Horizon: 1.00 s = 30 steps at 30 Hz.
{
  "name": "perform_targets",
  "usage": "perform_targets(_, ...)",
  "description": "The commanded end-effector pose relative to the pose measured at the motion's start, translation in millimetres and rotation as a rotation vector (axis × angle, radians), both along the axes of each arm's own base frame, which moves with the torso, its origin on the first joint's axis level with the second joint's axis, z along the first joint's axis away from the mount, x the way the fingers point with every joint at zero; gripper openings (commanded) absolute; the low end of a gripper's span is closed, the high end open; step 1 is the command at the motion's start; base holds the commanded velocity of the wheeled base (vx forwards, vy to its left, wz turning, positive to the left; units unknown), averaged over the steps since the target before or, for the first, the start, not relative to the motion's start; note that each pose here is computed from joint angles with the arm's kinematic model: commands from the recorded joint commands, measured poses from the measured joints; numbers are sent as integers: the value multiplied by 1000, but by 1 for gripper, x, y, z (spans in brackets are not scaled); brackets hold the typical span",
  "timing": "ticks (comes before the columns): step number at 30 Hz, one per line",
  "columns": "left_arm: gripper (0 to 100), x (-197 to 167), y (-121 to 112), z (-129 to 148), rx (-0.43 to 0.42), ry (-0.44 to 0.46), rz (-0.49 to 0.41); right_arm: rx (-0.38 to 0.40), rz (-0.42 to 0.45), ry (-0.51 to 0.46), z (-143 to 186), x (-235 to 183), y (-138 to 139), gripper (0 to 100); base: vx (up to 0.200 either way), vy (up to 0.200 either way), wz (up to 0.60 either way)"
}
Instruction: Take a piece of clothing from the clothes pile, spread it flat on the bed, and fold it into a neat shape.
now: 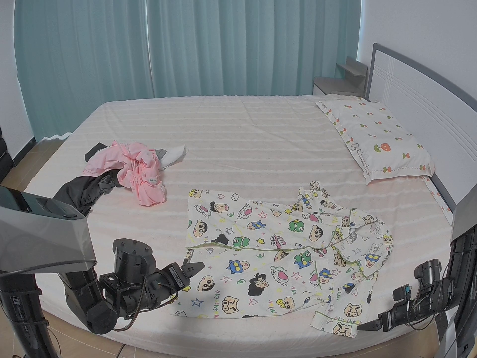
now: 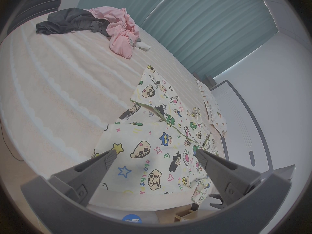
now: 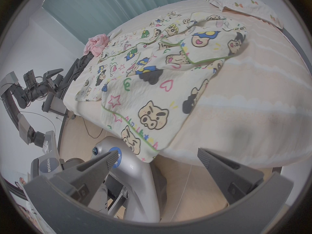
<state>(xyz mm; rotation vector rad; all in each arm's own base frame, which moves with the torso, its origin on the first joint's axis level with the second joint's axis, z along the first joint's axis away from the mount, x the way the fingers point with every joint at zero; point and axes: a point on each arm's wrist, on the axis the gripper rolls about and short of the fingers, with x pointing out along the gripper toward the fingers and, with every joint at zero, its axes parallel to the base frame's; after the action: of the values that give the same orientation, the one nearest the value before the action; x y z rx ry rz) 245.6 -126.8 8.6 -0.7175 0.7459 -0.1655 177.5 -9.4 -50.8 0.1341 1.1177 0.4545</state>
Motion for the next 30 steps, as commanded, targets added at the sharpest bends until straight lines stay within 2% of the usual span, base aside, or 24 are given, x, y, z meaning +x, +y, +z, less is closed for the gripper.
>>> perform_targets(1, 100, 1, -1, 1, -2, -5, 2, -2, 36, 9, 3, -4, 8, 100, -200, 0, 0)
perform_targets(3, 100, 1, -1, 1, -2, -5, 3, -4, 43, 11, 3, -4, 9, 100, -200, 0, 0)
perform_targets(12, 100, 4, 0, 3, -7, -16, 10, -23, 56, 3, -1, 1, 27, 100, 0, 0, 0)
perform_targets(16, 100, 5, 1, 3, -6, -18, 16, -40, 12, -42, -8, 10, 38, 100, 0, 0, 0)
perform_targets(17, 100, 7, 2, 3, -8, -21, 24, -61, -34, -74, -14, 14, 50, 100, 0, 0, 0)
perform_targets(19, 100, 8, 3, 3, -8, -22, 27, -79, -59, -83, -15, 15, 55, 100, 0, 0, 0)
perform_targets(25, 100, 10, 2, 3, -9, -27, 29, -102, -62, -79, -15, 13, 64, 100, 0, 0, 0)
perform_targets(30, 100, 12, 4, 4, -10, -33, 38, -94, -119, -98, -17, 14, 74, 100, 0, 0, 0)
